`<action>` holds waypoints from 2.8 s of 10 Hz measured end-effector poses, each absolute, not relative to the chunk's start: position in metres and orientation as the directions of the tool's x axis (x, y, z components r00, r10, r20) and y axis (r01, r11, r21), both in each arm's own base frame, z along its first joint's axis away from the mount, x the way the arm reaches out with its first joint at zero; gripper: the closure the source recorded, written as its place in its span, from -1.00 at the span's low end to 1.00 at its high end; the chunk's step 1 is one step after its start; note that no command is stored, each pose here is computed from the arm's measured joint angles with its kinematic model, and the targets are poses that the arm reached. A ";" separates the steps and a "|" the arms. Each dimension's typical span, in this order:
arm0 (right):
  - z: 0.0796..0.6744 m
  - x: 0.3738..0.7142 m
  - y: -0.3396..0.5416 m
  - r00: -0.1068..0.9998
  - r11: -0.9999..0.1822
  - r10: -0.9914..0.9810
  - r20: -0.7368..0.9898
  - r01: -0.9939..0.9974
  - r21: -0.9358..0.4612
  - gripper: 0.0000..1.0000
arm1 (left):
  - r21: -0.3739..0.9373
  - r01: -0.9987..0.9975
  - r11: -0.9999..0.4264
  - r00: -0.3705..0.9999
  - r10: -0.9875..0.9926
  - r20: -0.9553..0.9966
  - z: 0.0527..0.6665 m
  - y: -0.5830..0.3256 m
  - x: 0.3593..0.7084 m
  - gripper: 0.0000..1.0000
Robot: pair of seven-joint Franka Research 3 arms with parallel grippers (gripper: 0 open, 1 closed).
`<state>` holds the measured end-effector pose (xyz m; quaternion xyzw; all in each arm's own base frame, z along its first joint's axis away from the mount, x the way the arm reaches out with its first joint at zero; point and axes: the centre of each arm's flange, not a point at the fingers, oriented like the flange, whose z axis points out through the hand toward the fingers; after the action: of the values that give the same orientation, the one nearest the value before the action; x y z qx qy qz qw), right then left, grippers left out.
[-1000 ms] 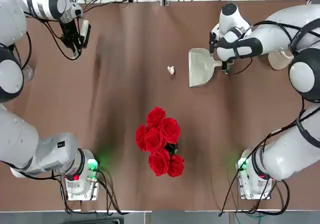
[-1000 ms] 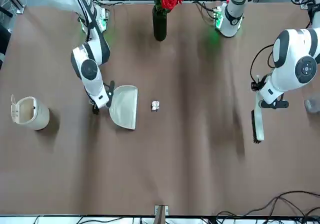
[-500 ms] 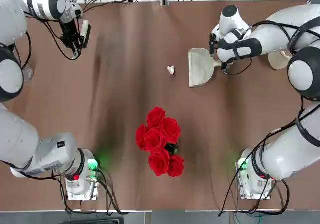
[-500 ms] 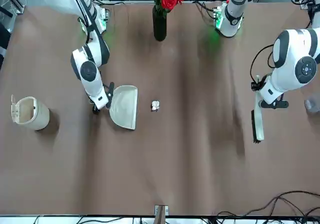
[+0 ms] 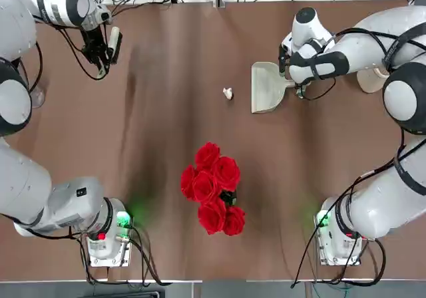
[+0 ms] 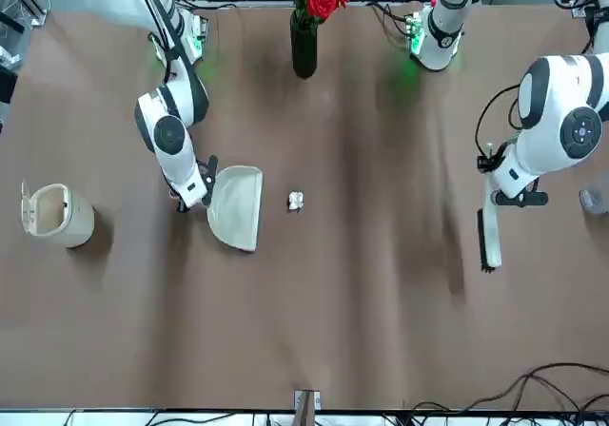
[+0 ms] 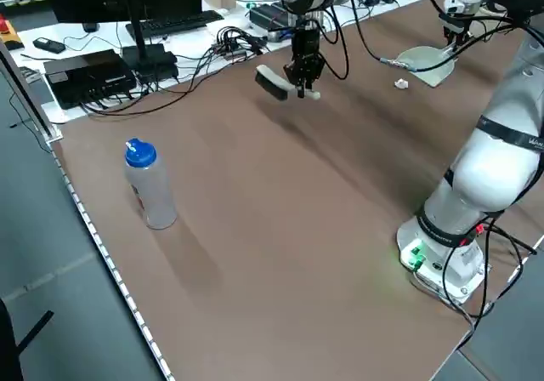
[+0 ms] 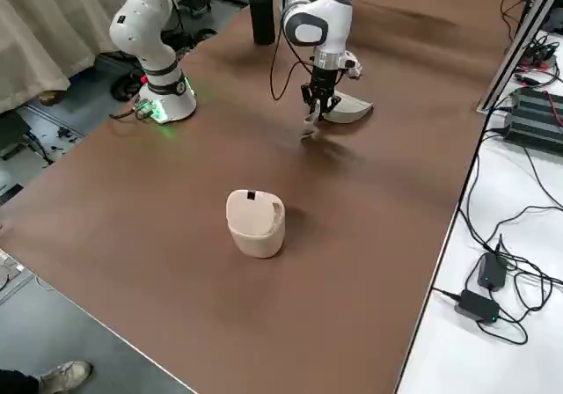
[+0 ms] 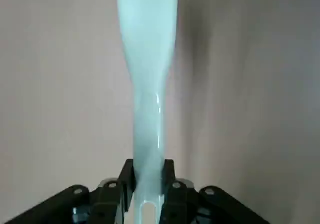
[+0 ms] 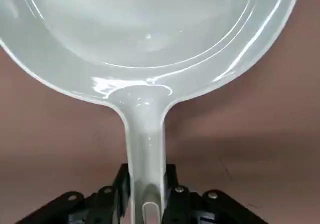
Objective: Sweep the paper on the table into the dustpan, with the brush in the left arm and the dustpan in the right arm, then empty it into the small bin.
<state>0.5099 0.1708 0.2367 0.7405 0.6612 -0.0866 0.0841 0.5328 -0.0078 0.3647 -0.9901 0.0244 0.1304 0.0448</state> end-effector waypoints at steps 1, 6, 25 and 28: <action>0.239 0.511 0.172 0.101 -0.102 0.965 -0.243 0.995 0.007 0.35 | -0.083 -0.068 -0.994 0.964 -0.044 -0.261 0.364 -0.016 0.533 0.45; 0.278 0.525 0.217 0.062 -0.063 0.962 -0.265 0.998 0.005 0.35 | -0.101 -0.053 -0.993 0.962 -0.024 -0.272 0.348 -0.110 0.524 0.45; 0.237 0.498 0.315 0.061 -0.046 0.917 -0.394 0.998 0.046 0.35 | -0.005 -0.071 -0.997 0.944 -0.066 -0.324 0.246 -0.498 0.373 0.45; 0.237 0.498 0.315 0.061 -0.046 0.917 -0.394 0.998 0.046 0.35 | 0.026 -0.078 -0.997 0.951 -0.082 -0.299 0.240 -0.525 0.352 0.45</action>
<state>0.4976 0.3154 0.2365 0.7116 0.6729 -0.1297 0.1553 0.3522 -0.5253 0.2404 -0.9876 0.0407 0.1515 -0.0069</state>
